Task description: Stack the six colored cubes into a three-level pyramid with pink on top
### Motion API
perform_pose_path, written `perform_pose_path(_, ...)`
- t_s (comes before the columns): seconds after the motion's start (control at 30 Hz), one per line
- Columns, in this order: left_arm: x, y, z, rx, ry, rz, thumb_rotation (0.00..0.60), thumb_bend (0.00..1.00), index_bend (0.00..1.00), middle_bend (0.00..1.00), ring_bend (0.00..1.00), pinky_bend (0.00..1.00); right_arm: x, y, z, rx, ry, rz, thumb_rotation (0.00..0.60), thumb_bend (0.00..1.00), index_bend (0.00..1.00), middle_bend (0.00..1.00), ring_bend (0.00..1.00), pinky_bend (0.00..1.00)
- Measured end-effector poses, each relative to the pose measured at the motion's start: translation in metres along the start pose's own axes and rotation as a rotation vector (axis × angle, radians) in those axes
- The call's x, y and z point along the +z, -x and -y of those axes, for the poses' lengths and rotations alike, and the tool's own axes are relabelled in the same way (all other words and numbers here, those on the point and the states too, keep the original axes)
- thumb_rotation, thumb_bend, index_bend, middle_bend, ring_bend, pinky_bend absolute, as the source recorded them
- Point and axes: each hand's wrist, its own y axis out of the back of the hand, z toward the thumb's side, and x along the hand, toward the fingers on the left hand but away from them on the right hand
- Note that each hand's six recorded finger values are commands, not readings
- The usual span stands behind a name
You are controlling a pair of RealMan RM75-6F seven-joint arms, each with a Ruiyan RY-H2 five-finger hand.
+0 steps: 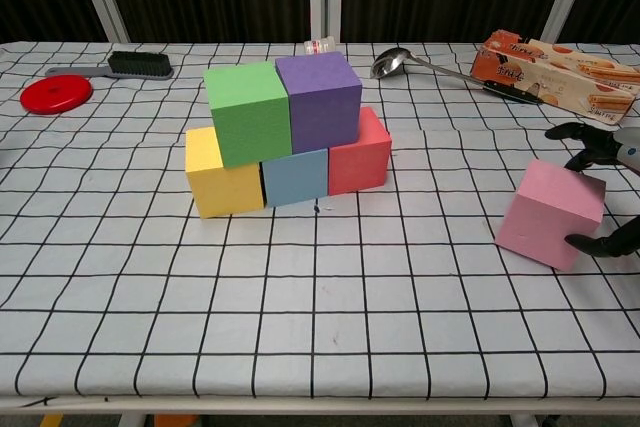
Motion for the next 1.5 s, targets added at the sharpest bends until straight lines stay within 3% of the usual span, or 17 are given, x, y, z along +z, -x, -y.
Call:
perform_pose_path(0.2,0.002,-0.001,0.002,-0.006,0.002,0.004,0.6,0.03,0.1,0.08,0.0,0.09,0.001,0.0,-0.004,0.001,-0.013,-0.011,0.6,0.35,0.0,0.35,0.0,0.0)
perform_pose_path(0.4,0.005,-0.003,0.002,-0.012,0.001,0.008,0.6,0.03,0.1,0.08,0.0,0.09,0.006,0.001,-0.023,-0.036,-0.007,-0.059,0.6,0.37,0.0,0.36,0.0,0.0)
perform_pose_path(0.67,0.013,-0.006,-0.002,-0.001,0.014,0.021,0.6,0.03,0.1,0.08,0.0,0.09,0.019,0.011,-0.085,-0.123,-0.047,-0.194,0.6,0.37,0.0,0.36,0.0,0.0)
perform_pose_path(0.83,0.022,-0.007,-0.01,0.033,0.01,0.051,0.6,0.03,0.1,0.08,0.0,0.09,0.038,0.022,-0.135,-0.171,-0.154,-0.326,0.6,0.36,0.0,0.38,0.0,0.0)
perform_pose_path(1.23,0.027,-0.008,-0.014,0.047,-0.002,0.046,0.6,0.03,0.1,0.08,0.0,0.09,0.104,0.052,-0.173,-0.066,-0.201,-0.582,0.6,0.36,0.0,0.38,0.0,0.0)
perform_pose_path(1.5,0.027,-0.011,-0.016,0.051,0.007,0.041,0.6,0.03,0.1,0.08,0.0,0.09,0.135,0.061,-0.177,-0.027,-0.27,-0.677,0.6,0.36,0.0,0.38,0.0,0.0)
